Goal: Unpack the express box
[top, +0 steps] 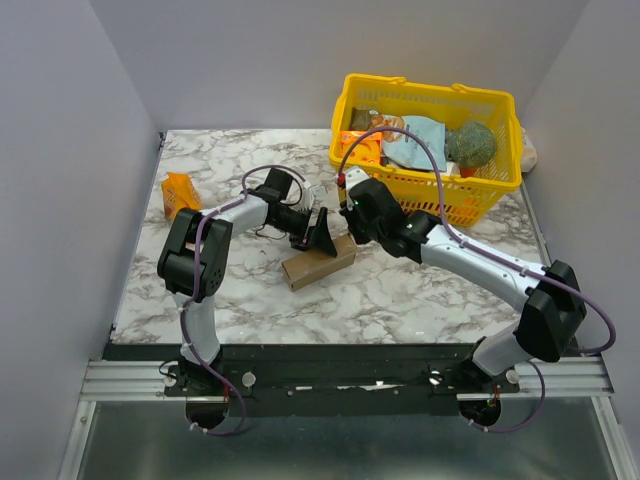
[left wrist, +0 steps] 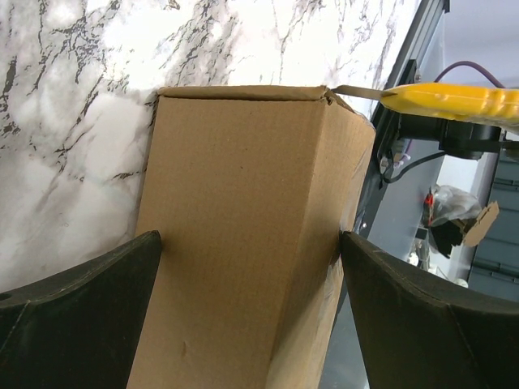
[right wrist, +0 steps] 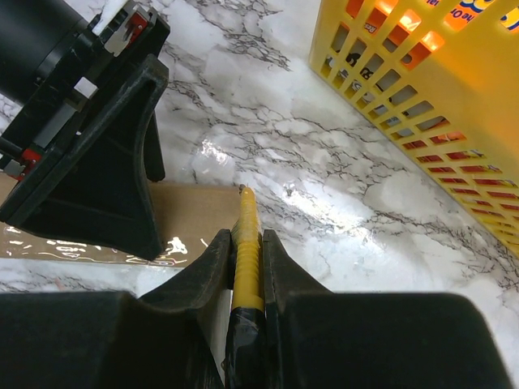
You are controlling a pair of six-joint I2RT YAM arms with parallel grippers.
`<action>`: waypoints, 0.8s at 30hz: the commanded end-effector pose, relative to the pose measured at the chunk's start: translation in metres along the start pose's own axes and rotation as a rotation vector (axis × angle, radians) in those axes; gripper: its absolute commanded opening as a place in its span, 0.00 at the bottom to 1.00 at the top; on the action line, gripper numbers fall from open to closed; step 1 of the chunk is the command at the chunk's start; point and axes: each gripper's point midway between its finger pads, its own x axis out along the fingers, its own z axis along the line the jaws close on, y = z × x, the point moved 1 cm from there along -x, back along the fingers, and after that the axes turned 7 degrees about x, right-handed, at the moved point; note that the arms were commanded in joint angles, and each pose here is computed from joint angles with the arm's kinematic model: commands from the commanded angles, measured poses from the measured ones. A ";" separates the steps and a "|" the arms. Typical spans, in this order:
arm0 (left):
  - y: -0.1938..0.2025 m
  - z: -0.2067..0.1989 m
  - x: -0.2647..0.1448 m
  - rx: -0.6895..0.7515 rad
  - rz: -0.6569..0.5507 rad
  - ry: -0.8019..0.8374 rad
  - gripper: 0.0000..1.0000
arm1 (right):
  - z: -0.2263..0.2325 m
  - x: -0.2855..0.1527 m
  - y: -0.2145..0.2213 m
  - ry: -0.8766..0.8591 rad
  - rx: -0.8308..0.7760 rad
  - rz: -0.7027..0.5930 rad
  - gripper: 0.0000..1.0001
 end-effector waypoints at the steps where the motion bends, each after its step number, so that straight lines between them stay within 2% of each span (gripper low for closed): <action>1: 0.026 0.044 0.011 -0.029 0.063 -0.142 0.98 | 0.007 0.003 -0.001 -0.022 0.011 0.008 0.00; 12: 0.025 0.049 0.017 -0.078 0.052 -0.135 0.98 | 0.009 -0.009 0.003 -0.036 0.020 0.066 0.00; 16: 0.026 0.050 0.018 -0.078 0.057 -0.134 0.98 | 0.001 -0.011 -0.019 -0.001 -0.012 -0.030 0.01; 24: 0.029 0.051 0.018 -0.079 0.065 -0.132 0.98 | 0.006 -0.003 -0.025 -0.030 -0.057 -0.055 0.00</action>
